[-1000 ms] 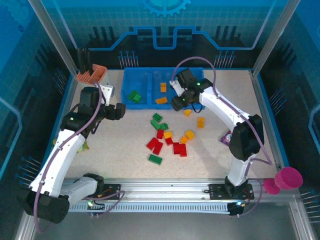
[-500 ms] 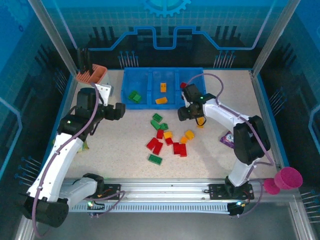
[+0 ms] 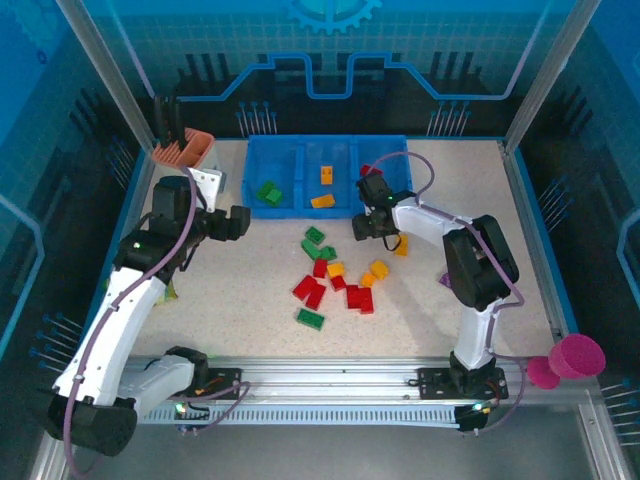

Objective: Sort the legos into containers by color
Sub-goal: Pick up the lego from the center of the table.

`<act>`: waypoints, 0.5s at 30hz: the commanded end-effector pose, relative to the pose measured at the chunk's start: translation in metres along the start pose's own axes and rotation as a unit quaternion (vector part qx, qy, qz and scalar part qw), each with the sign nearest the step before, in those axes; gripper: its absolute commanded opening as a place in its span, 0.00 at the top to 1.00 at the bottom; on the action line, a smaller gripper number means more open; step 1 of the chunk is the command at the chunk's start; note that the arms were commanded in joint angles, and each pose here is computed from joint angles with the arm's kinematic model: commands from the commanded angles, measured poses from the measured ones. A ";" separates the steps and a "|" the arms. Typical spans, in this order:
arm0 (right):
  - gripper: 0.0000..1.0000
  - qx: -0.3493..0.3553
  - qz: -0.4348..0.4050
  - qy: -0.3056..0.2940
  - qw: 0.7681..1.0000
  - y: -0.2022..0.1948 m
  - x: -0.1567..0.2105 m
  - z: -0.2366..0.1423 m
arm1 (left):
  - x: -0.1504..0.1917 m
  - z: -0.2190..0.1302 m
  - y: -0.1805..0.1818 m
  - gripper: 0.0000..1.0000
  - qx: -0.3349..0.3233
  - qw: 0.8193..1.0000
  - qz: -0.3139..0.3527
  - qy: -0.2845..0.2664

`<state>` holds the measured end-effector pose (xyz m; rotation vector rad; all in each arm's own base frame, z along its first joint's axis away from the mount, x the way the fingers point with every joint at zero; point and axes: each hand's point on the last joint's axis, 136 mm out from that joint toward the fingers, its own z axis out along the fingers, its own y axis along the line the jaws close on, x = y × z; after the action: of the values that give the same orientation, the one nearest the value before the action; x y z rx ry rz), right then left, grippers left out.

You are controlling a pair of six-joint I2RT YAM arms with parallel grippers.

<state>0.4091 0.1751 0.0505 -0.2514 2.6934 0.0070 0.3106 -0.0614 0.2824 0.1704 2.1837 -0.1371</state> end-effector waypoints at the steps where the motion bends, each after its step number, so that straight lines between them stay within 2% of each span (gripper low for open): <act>1: 0.35 0.024 0.015 -0.019 0.999 -0.009 -0.012 0.010 | 0.001 0.005 -0.003 0.08 0.013 1.000 -0.010 0.005; 7: 0.35 0.055 0.018 -0.021 0.998 -0.019 -0.011 0.020 | -0.003 0.004 -0.003 0.08 0.013 1.000 -0.010 -0.001; 15: 0.37 0.056 0.019 -0.027 0.998 -0.017 -0.015 0.033 | 0.000 0.006 -0.005 0.08 0.020 1.000 -0.011 0.003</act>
<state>0.4242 0.1650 0.0277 -0.2100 2.6679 -0.1106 0.3130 -0.0650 0.2771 0.1820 2.2016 -0.1555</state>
